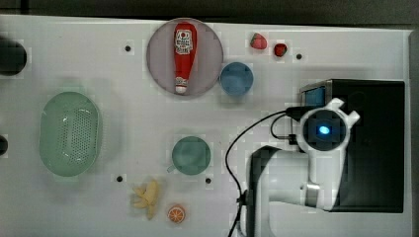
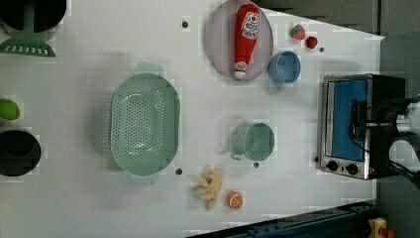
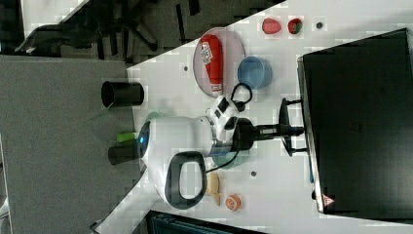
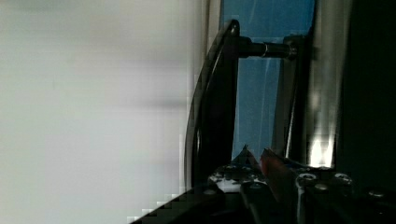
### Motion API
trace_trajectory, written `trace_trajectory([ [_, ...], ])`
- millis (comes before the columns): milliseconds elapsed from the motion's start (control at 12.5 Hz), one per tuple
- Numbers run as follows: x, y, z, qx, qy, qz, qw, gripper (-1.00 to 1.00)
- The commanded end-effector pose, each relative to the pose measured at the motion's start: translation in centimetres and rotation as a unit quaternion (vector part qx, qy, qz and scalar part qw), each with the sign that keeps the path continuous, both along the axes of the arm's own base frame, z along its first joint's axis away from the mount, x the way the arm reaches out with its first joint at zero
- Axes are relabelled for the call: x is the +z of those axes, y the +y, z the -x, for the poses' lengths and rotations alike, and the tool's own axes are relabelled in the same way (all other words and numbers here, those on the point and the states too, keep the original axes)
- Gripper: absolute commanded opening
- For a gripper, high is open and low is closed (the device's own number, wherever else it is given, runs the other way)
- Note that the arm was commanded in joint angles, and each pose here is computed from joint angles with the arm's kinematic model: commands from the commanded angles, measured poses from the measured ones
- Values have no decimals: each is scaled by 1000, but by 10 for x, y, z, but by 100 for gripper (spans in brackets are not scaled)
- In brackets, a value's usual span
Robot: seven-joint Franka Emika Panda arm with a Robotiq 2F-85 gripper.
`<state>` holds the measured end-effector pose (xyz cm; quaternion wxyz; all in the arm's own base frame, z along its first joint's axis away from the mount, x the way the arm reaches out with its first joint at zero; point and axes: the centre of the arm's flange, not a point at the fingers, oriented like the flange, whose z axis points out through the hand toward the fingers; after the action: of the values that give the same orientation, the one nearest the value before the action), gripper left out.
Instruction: Flap open oven.
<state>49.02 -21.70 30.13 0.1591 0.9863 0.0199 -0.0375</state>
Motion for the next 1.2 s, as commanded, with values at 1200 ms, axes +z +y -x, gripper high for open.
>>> trace_trajectory([
  [1200,-196,203,-17,-37,17,196,980,-65],
])
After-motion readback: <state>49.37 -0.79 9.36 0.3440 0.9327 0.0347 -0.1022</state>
